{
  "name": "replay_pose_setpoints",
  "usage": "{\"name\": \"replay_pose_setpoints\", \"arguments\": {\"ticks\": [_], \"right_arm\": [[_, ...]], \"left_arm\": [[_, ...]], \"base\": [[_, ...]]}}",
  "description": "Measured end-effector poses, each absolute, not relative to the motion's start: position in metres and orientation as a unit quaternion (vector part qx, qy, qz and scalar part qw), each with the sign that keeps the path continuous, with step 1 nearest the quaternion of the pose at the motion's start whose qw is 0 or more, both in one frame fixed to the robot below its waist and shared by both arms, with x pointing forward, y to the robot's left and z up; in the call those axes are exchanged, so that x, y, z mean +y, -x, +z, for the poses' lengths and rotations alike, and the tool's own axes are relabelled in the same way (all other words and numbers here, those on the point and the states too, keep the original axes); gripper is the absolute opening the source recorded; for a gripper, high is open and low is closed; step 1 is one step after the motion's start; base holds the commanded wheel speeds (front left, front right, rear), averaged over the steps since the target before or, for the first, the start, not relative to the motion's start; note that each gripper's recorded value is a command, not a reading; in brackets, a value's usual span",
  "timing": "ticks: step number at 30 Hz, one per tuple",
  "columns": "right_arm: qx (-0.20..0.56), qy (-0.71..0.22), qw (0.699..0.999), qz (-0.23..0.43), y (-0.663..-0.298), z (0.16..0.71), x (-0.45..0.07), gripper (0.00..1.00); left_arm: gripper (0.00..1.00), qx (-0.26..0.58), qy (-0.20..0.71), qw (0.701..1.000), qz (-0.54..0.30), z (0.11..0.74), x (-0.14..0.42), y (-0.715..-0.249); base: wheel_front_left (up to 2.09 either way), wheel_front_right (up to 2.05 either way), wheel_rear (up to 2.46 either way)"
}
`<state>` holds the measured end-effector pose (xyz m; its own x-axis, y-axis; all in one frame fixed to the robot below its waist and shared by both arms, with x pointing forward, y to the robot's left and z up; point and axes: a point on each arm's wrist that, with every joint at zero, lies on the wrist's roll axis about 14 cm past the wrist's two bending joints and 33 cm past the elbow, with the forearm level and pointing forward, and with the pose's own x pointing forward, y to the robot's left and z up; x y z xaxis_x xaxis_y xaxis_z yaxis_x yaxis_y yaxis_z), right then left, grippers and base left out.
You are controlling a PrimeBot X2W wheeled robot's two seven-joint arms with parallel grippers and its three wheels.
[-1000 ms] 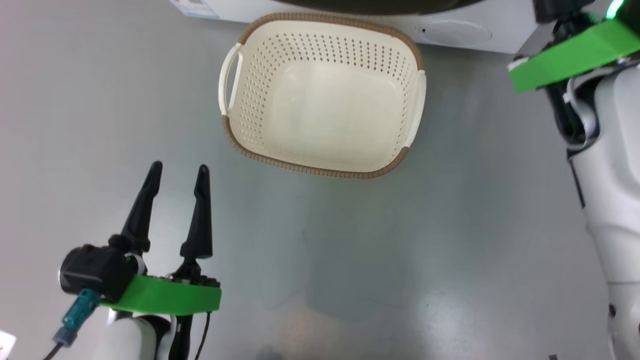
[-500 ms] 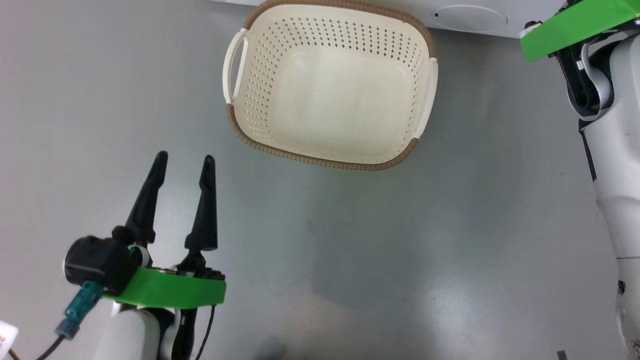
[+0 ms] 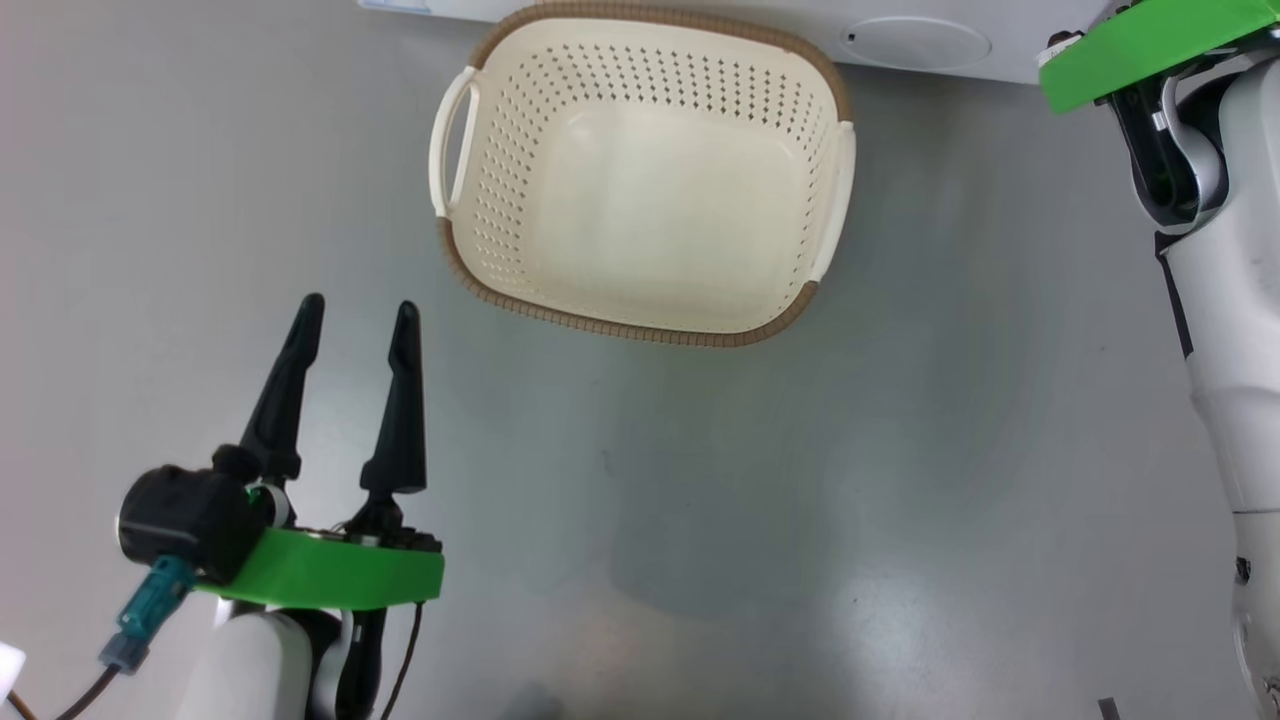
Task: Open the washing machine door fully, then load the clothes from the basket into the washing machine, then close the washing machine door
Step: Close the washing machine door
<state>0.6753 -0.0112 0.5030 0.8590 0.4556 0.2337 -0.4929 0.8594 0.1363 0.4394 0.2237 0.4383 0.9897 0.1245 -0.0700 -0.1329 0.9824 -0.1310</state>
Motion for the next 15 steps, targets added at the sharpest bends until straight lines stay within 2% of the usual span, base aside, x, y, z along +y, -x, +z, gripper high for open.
{"name": "replay_pose_setpoints", "arguments": {"ticks": [7,15], "right_arm": [[-0.094,-0.097,0.960,0.246,-0.659,0.507,-0.023,0.00],[-0.071,-0.112,0.961,0.244,-0.619,0.497,-0.037,0.00]], "left_arm": [[1.00,0.016,0.069,0.996,0.058,0.448,0.221,-0.442],[1.00,-0.010,0.072,0.996,0.049,0.467,0.217,-0.444]], "base": [[0.00,0.00,0.00],[0.00,0.00,0.00]]}}
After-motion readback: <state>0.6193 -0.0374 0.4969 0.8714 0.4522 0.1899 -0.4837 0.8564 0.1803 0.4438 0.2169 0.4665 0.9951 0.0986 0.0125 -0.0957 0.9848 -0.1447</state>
